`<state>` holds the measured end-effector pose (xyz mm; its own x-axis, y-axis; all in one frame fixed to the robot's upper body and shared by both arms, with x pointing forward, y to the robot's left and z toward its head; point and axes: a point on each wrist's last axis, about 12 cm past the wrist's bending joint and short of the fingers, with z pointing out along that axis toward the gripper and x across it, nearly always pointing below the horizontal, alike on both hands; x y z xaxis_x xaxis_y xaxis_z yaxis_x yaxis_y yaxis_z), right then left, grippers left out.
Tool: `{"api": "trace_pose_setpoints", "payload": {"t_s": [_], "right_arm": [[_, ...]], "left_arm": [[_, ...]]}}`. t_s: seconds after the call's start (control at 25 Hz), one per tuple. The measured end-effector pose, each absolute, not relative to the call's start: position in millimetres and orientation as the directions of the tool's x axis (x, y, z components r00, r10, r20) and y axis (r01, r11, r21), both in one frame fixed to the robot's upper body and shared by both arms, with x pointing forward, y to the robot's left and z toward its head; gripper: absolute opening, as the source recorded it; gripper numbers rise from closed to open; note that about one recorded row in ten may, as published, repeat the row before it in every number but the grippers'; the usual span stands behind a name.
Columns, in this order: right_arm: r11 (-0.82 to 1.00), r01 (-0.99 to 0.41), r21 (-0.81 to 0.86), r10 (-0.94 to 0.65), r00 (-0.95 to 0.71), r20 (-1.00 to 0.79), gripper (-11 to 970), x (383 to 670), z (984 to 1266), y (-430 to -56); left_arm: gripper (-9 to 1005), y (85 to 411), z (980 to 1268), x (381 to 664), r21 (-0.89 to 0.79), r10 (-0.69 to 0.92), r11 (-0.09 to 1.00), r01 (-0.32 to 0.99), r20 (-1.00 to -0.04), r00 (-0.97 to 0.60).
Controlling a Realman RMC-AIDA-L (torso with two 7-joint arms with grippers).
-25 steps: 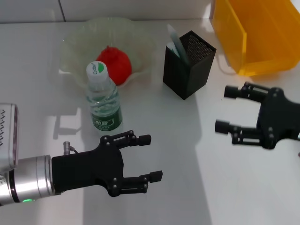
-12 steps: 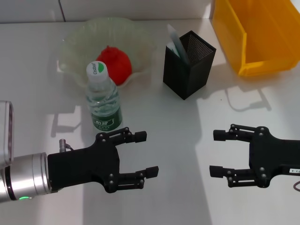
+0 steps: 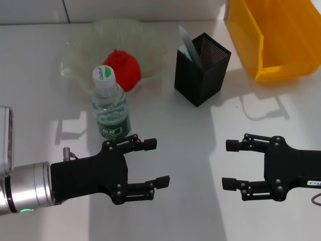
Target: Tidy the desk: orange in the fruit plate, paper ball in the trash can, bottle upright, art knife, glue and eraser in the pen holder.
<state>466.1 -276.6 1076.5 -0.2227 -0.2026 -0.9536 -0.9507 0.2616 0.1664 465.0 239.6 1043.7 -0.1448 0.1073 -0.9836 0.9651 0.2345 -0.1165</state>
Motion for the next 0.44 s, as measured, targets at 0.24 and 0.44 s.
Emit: {"api": "trace_pose_setpoints", "payload": {"t_s": [0.24, 0.44], "right_arm": [[0.263, -0.95, 0.17, -0.2, -0.226, -0.953, 817, 466.4, 1075.9, -276.4], [0.26, -0.95, 0.173, -0.194, -0.227, -0.954, 817, 467.5, 1075.9, -275.2]], "left_arm": [[812, 238.4, 1044.0, 465.2, -0.115, 0.105, 0.233, 0.966, -0.984, -0.143], [812, 237.9, 1044.4, 465.9, -0.114, 0.105, 0.231, 0.966, -0.984, -0.141]]}}
